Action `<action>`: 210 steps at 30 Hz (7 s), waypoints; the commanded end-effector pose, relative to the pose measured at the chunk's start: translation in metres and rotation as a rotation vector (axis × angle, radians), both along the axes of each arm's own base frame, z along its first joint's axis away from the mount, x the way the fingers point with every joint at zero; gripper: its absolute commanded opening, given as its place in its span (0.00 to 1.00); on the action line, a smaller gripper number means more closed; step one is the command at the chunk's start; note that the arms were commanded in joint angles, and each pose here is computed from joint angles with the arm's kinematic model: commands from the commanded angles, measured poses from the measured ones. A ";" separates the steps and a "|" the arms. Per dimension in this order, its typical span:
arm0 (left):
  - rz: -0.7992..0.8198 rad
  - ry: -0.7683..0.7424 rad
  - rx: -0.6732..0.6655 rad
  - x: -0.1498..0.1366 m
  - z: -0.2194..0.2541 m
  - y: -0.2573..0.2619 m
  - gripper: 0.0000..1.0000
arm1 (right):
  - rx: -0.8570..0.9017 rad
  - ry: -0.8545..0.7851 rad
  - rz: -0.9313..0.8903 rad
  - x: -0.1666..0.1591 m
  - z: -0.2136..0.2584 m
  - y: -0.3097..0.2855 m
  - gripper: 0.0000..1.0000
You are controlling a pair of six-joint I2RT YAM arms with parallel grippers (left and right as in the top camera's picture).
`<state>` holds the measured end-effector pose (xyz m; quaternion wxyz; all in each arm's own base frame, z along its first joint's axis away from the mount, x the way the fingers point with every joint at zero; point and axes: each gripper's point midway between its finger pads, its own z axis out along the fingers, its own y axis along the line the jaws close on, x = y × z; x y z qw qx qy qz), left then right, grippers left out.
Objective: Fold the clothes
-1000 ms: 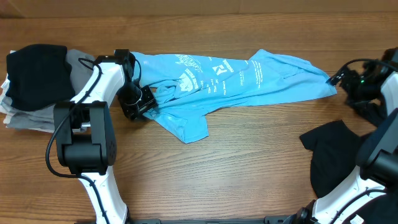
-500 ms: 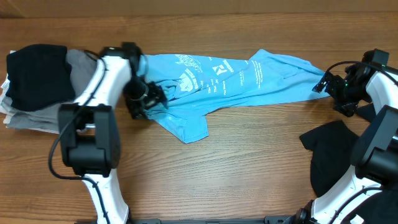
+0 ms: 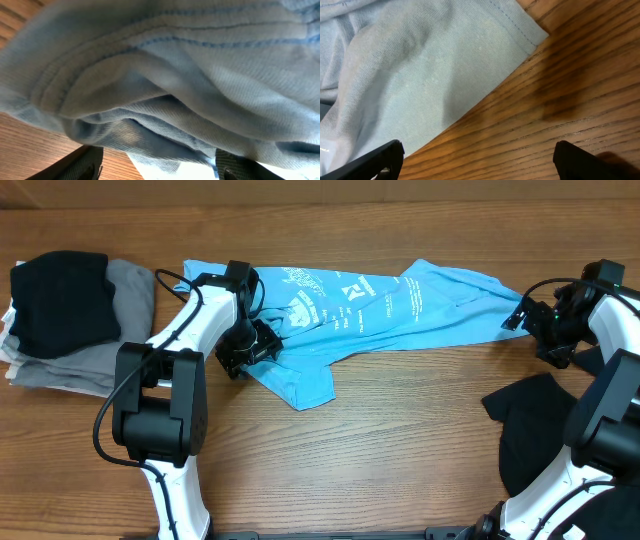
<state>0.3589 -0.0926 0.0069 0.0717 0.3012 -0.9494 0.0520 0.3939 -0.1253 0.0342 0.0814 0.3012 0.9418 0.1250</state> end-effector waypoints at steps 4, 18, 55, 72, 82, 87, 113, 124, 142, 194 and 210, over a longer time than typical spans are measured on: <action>0.043 -0.017 0.068 0.002 0.001 0.013 0.72 | -0.035 -0.018 0.017 0.000 0.008 -0.005 1.00; 0.021 0.020 0.088 -0.013 -0.009 0.015 0.22 | -0.030 -0.009 0.017 -0.003 0.008 -0.004 1.00; -0.138 0.208 0.179 -0.061 0.002 0.038 0.04 | -0.004 -0.008 0.018 -0.011 -0.024 0.005 1.00; -0.138 0.203 0.183 -0.060 0.001 0.039 0.04 | -0.011 -0.110 0.055 0.013 -0.040 0.035 0.80; -0.138 0.195 0.181 -0.058 0.001 0.038 0.04 | -0.014 -0.120 0.053 0.016 -0.039 0.035 0.12; -0.215 0.139 0.116 -0.046 0.015 0.029 0.04 | -0.004 -0.097 0.042 0.014 -0.021 0.034 0.04; -0.267 -1.056 -0.296 -0.033 0.426 0.092 0.04 | -0.342 -0.861 -0.024 -0.072 0.457 0.033 0.04; -0.279 -1.193 -0.150 -0.032 0.461 0.111 0.04 | -0.369 -0.926 0.022 -0.070 0.474 0.037 0.04; -0.401 -1.140 0.093 0.175 0.353 0.096 0.04 | -0.165 -0.734 0.126 0.151 0.302 0.040 0.04; -0.269 0.069 -0.152 -0.096 0.109 0.087 0.04 | -0.119 0.595 0.027 -0.105 0.053 0.005 0.04; -0.187 0.044 -0.185 -0.150 0.105 0.090 0.04 | -0.133 0.539 0.017 -0.113 0.081 0.009 0.04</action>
